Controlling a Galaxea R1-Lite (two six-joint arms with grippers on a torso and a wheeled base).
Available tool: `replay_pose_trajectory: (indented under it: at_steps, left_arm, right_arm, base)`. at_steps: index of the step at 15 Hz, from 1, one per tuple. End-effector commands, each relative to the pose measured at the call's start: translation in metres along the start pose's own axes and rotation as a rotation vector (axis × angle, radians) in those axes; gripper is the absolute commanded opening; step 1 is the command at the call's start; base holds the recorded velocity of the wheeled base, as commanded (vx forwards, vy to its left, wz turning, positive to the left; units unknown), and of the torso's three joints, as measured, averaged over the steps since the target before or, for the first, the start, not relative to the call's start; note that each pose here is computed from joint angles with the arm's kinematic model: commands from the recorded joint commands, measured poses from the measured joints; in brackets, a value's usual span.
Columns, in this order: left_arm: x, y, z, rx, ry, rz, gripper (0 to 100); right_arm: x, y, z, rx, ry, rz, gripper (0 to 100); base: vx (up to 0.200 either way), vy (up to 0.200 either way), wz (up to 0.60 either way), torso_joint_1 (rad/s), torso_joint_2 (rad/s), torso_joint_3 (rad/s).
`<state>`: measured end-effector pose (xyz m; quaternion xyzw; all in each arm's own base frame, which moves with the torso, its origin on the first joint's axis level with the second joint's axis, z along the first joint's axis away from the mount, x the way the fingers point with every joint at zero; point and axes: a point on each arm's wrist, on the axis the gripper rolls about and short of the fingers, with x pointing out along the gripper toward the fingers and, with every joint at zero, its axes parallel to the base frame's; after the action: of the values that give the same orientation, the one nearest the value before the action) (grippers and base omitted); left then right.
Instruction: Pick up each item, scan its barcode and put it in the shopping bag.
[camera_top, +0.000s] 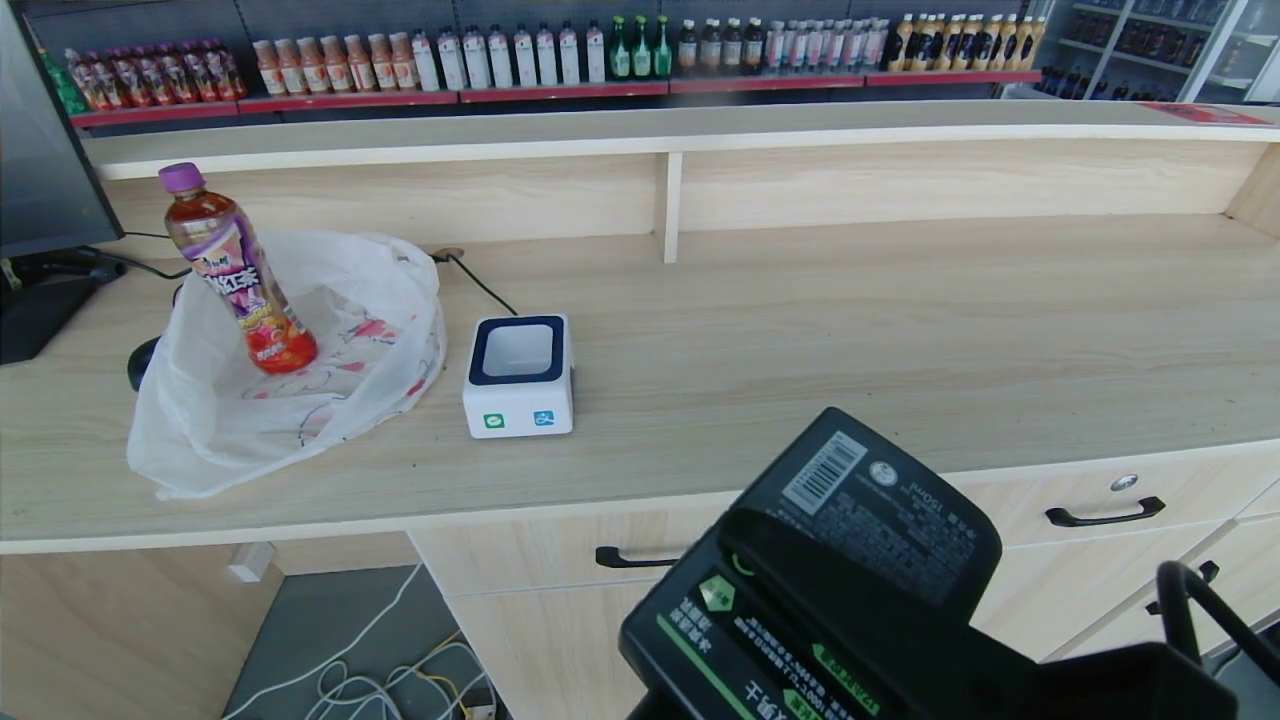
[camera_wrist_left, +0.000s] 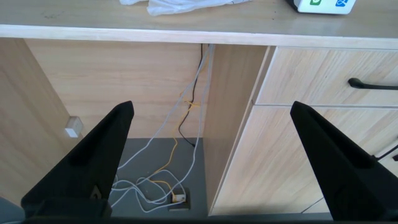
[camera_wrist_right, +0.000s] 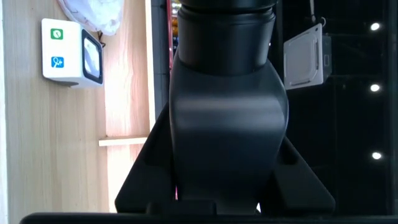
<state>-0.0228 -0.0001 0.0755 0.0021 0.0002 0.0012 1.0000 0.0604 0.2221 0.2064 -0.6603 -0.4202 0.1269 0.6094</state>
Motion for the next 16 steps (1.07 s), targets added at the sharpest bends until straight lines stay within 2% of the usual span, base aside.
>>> replay_pose_trajectory:
  at_steps: [1, 5, 8, 11, 16]
  left_arm:
    - [0.000, 0.000, 0.000, 0.000, 0.000, 0.001, 100]
    - [0.000, 0.000, 0.000, 0.000, 0.000, 0.001, 100]
    - [0.000, 0.000, 0.000, 0.000, 0.000, -0.001, 100]
    - [0.000, 0.000, 0.000, 0.000, 0.000, 0.001, 100]
    - [0.000, 0.000, 0.000, 0.000, 0.000, -0.001, 100]
  right_arm:
    - [0.000, 0.000, 0.000, -0.001, 0.000, 0.000, 0]
    - [0.000, 0.000, 0.000, 0.002, -0.001, -0.001, 0]
    - [0.000, 0.002, 0.000, 0.081, -0.001, 0.006, 0]
    - [-0.008, 0.011, 0.000, 0.377, -0.004, 0.051, 0]
    - [-0.012, 0.018, -0.002, 0.690, 0.012, 0.079, 0]
  base:
    - [0.000, 0.000, 0.00, 0.000, 0.00, 0.000]
    - [0.000, 0.000, 0.00, 0.000, 0.00, 0.000]
    - [0.000, 0.000, 0.00, 0.000, 0.00, 0.000]
    - [0.000, 0.000, 0.00, 0.000, 0.00, 0.000]
    - [0.000, 0.000, 0.00, 0.000, 0.00, 0.000]
